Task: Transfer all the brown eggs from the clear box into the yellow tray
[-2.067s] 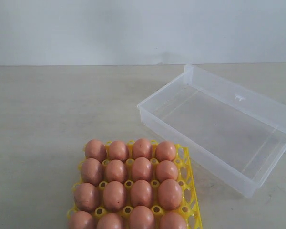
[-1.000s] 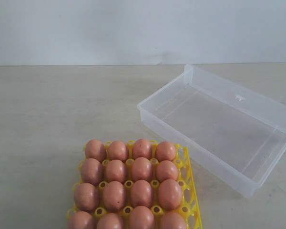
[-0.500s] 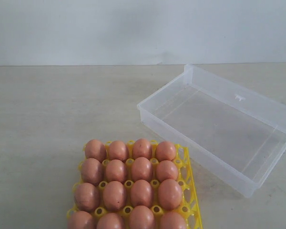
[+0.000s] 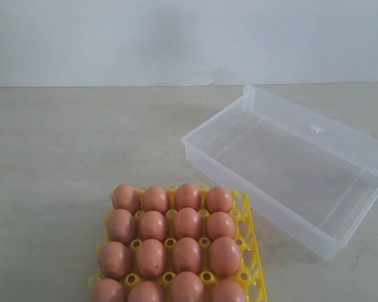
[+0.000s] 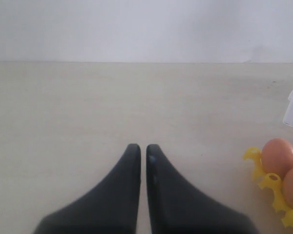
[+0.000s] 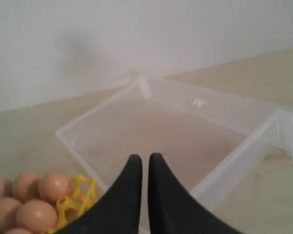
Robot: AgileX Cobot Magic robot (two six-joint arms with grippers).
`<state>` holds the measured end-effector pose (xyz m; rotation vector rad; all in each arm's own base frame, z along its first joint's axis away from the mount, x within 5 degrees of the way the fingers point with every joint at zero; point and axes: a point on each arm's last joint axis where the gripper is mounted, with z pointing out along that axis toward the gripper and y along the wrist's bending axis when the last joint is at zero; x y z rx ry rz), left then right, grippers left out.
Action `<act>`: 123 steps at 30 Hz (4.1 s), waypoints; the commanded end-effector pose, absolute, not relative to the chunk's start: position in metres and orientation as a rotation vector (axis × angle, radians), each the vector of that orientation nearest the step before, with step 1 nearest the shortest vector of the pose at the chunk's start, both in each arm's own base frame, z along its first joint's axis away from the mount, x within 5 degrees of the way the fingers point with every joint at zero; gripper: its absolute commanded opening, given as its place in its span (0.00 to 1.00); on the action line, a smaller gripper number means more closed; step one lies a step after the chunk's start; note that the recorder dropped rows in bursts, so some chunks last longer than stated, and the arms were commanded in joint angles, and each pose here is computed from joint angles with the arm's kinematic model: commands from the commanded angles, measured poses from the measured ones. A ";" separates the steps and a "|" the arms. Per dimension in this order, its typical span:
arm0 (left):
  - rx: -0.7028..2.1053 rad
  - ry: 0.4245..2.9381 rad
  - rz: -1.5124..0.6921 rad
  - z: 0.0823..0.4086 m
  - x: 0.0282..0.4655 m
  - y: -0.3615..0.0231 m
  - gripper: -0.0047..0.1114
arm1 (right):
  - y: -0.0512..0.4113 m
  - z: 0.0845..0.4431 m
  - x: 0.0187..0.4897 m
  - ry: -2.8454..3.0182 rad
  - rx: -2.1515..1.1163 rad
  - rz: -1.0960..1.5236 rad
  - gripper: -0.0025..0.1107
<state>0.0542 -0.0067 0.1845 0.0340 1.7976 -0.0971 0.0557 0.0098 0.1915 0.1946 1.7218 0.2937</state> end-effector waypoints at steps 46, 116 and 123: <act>0.028 1.786 -0.109 0.186 0.054 -0.007 0.08 | -0.005 0.183 0.054 1.818 0.148 -0.071 0.02; -0.058 1.835 0.000 0.181 0.053 0.000 0.08 | -0.005 0.184 0.055 1.808 0.151 -0.069 0.02; -0.058 1.835 0.000 0.181 0.053 0.000 0.08 | -0.005 0.184 0.055 1.808 0.151 -0.069 0.02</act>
